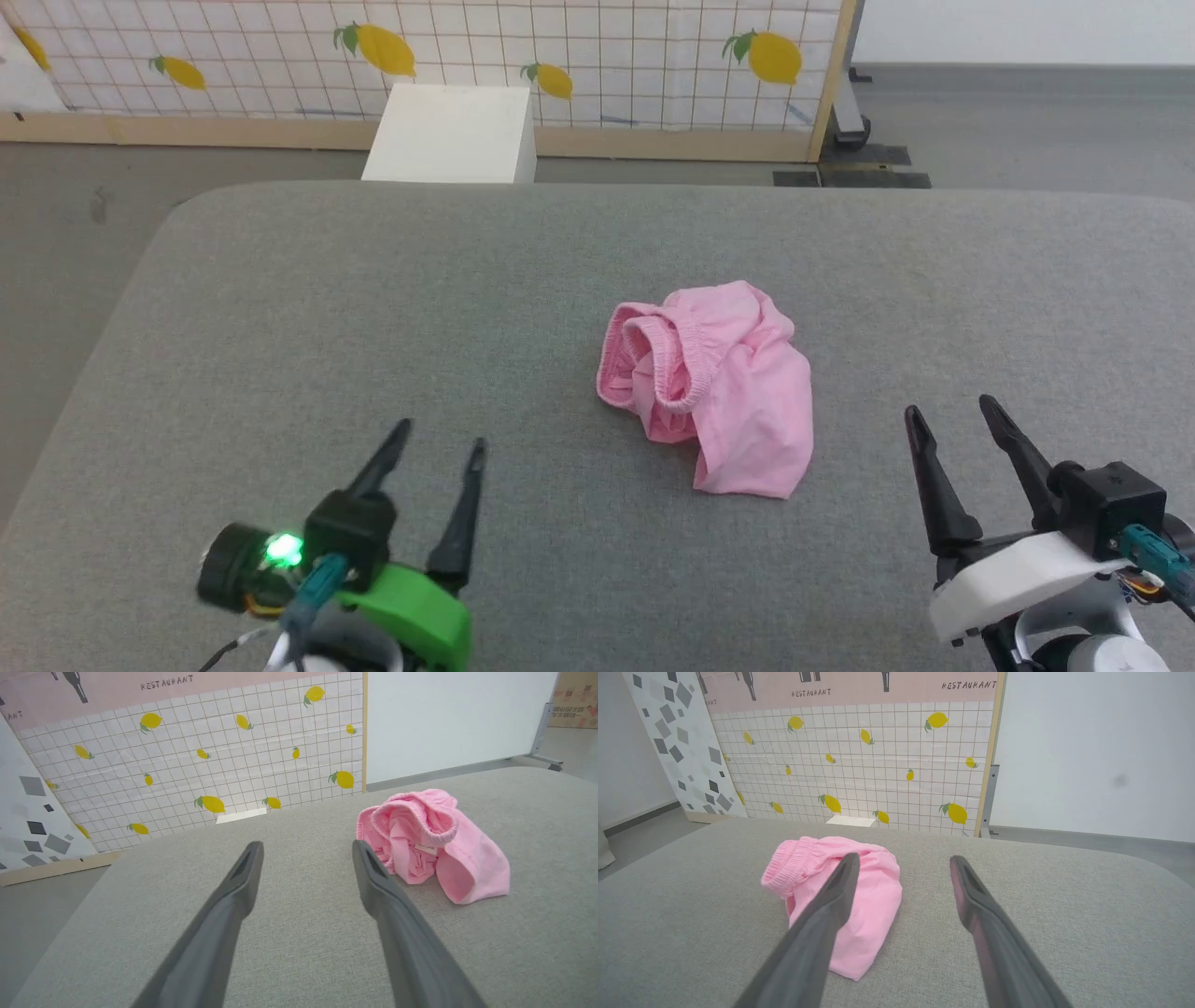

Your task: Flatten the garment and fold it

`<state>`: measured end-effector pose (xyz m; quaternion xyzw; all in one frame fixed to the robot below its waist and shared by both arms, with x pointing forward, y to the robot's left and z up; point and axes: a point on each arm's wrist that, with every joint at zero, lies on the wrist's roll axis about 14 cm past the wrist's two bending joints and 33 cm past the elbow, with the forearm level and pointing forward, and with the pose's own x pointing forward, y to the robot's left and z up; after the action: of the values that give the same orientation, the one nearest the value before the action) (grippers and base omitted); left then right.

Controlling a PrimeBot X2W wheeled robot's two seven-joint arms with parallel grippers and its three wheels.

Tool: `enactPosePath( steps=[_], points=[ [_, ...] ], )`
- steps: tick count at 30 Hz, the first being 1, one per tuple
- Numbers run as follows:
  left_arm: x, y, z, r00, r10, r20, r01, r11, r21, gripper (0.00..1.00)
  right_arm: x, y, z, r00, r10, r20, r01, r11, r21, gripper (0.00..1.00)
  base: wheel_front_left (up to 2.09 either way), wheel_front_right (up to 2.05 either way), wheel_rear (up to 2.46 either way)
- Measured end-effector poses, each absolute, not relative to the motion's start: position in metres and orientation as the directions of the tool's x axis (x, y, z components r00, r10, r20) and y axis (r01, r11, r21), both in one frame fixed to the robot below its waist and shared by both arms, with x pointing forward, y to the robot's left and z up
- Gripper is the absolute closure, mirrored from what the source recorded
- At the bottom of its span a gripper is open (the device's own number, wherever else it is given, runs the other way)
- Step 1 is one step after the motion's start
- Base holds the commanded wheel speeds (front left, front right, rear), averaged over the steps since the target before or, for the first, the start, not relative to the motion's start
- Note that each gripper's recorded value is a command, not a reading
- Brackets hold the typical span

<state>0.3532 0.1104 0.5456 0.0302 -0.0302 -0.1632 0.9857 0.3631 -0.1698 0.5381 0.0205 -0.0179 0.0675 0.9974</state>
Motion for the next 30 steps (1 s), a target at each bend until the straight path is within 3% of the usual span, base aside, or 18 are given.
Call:
enactPosePath(
  steps=[9,14,19,30],
  points=[
    [0.366,0.038,0.546,0.802,-0.58,-0.143,0.588,0.809,0.019,0.0,0.366,-0.176,0.521,0.994,0.11,-0.013,-0.11,0.993,0.045,0.0,0.0,0.0,0.0],
    [0.374,0.004,0.535,0.671,-0.684,-0.287,0.71,0.704,-0.016,0.0,0.37,-0.18,0.51,0.995,0.093,-0.041,-0.091,0.995,0.041,0.0,0.0,0.0,0.0],
    [0.381,-0.019,0.519,0.553,-0.724,-0.412,0.782,0.622,-0.043,0.0,0.375,-0.186,0.503,0.996,0.07,-0.054,-0.068,0.997,0.041,0.0,0.0,0.0,0.0],
    [0.417,-0.038,0.478,0.463,-0.686,-0.562,0.806,0.589,-0.054,0.0,0.378,-0.206,0.484,0.996,-0.002,-0.093,0.005,0.999,0.032,0.0,0.0,0.0,0.0]
  ],
)
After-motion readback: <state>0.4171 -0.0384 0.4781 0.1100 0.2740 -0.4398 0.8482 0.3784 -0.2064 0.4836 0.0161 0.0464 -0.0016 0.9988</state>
